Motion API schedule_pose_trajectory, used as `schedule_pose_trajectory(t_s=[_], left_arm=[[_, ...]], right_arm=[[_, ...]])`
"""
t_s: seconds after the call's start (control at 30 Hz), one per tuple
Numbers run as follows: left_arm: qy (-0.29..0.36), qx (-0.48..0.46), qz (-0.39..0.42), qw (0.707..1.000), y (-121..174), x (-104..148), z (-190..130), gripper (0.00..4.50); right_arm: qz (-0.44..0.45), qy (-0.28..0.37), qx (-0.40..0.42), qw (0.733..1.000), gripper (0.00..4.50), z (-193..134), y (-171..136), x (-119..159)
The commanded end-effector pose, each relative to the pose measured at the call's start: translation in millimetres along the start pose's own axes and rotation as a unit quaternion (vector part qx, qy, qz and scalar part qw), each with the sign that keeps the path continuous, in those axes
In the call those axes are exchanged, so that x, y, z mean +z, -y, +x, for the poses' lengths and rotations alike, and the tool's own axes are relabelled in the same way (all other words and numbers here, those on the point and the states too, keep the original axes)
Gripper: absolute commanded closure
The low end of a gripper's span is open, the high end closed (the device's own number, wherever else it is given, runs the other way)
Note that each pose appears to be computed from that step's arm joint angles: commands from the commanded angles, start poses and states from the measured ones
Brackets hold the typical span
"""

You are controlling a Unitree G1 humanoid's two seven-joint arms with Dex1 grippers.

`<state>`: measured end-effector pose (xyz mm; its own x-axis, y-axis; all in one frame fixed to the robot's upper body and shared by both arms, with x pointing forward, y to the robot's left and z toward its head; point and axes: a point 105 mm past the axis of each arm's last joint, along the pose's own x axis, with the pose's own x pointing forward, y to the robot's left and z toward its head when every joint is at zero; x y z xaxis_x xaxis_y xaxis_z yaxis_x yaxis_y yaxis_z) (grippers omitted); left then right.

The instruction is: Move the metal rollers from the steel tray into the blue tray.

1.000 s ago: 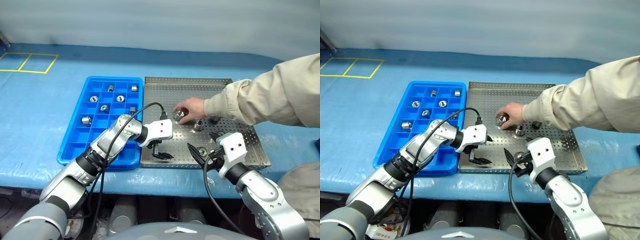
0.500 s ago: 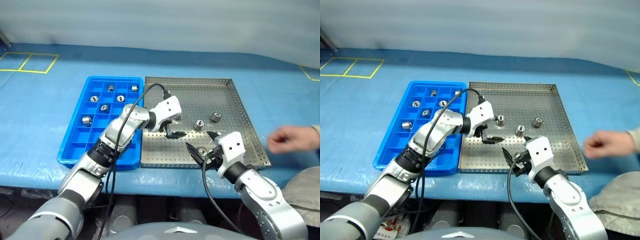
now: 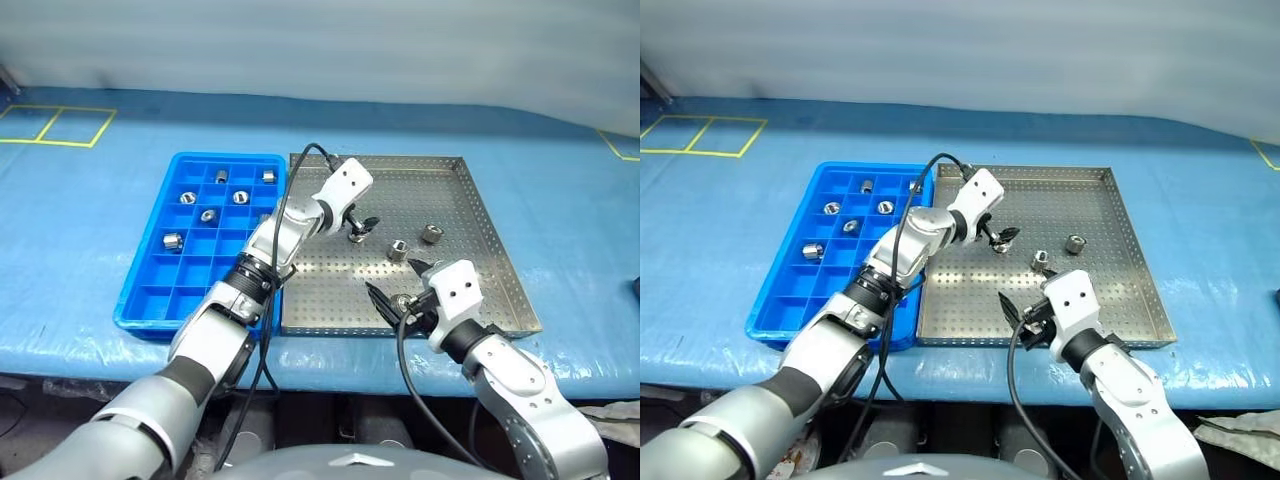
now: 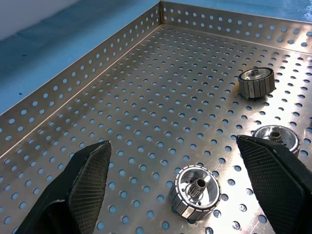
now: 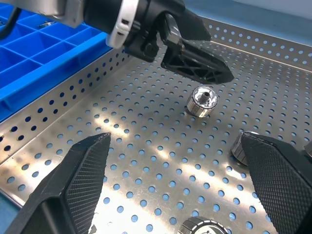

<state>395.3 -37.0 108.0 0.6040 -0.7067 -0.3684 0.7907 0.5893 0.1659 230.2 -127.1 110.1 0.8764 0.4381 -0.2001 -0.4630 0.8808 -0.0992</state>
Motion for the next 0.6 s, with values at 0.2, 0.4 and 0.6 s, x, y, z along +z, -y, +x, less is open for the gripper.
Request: schedule_pose_trajectory(t_s=[0.2,0.4,0.6], left_arm=[[0.011,0.011,-0.005,1.000,3,-1,17,0.03],[-0.004,0.015,-0.001,1.000,9,-13,25,0.03],[-0.032,0.030,0.013,0.999,9,-28,28,0.03]], right_arm=[[-0.005,0.021,-0.001,1.000,0.00,1,-2,10],[-0.005,0.022,0.003,1.000,0.00,2,-4,10],[-0.007,0.022,0.005,1.000,0.00,3,-4,10]])
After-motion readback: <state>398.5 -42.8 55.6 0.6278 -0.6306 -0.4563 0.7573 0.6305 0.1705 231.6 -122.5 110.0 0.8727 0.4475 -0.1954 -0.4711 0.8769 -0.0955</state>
